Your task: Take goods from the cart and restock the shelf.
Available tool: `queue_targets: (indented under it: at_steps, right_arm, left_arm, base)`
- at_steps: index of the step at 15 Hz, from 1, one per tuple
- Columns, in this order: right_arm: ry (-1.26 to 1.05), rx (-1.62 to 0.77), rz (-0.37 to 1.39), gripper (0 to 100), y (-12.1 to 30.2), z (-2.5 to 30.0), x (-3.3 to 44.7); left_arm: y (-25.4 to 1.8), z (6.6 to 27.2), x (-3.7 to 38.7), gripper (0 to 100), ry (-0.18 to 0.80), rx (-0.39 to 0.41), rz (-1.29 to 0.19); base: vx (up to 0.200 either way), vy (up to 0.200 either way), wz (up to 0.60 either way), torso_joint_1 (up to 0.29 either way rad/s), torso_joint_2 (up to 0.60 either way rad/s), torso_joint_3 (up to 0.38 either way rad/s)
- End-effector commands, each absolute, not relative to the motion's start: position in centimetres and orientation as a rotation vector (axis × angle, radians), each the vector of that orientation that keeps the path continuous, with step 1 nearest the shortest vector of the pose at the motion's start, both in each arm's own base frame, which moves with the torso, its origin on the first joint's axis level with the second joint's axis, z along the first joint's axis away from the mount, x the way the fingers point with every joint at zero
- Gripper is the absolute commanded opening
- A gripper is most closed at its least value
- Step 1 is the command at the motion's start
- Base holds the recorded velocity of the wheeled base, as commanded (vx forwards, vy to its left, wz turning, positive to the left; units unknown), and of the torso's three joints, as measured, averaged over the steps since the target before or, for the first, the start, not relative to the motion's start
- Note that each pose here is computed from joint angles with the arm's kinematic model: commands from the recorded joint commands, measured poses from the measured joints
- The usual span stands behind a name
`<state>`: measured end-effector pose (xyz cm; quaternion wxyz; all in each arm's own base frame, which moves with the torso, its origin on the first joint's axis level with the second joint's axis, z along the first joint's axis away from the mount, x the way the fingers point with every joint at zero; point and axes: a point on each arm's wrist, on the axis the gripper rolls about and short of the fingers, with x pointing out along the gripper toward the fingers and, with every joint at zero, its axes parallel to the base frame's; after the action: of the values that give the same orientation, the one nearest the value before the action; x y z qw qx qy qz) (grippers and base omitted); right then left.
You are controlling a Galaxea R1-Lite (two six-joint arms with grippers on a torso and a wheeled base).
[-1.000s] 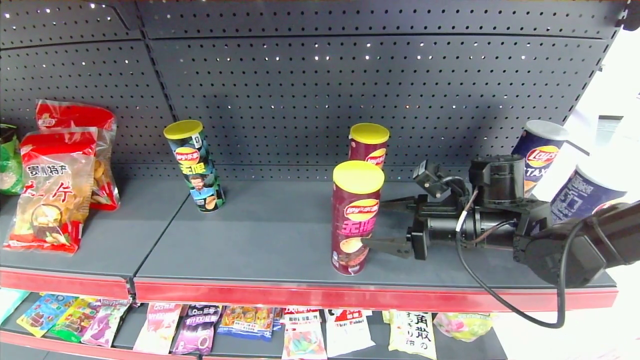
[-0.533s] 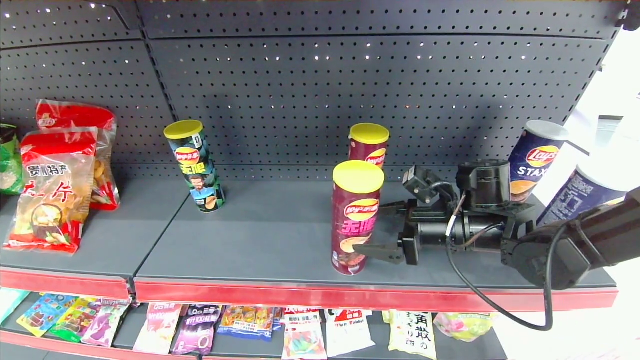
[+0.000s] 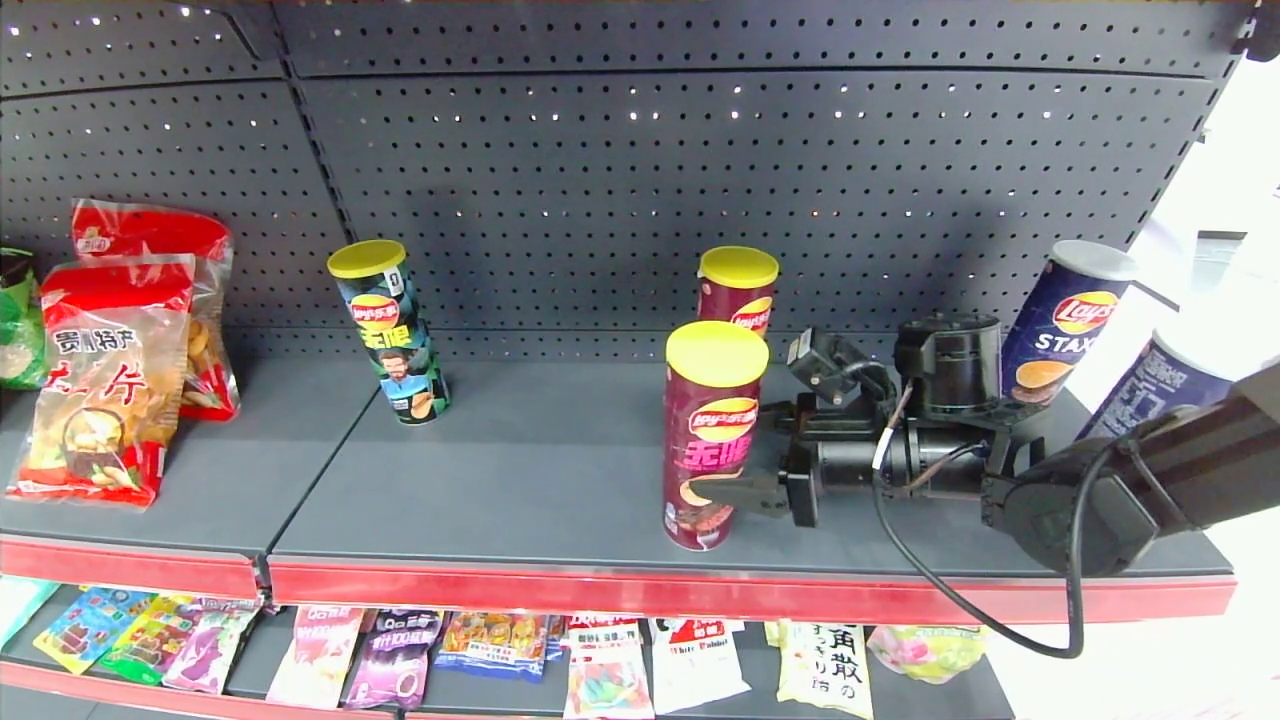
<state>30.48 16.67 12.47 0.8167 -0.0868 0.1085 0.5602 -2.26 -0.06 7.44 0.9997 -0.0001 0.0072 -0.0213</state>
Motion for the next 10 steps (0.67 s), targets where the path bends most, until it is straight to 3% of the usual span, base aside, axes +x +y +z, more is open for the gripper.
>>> queue_targets:
  at_steps: [1, 10]
  right_arm:
    - [0.240, -0.184, 1.196, 0, 16.7, 12.2, 30.5]
    - [0.241, -0.183, 1.187, 0, 15.7, 12.8, 29.1]
  left_arm:
    - [-0.1, 7.4, -2.2, 100, 0.015, 0.000, -0.043]
    - [-0.1, 7.4, -2.3, 100, 0.014, 0.000, -0.043]
  base:
    - [0.000, 0.000, 0.00, 0.000, 0.00, 0.000]
    - [0.000, 0.000, 0.00, 0.000, 0.00, 0.000]
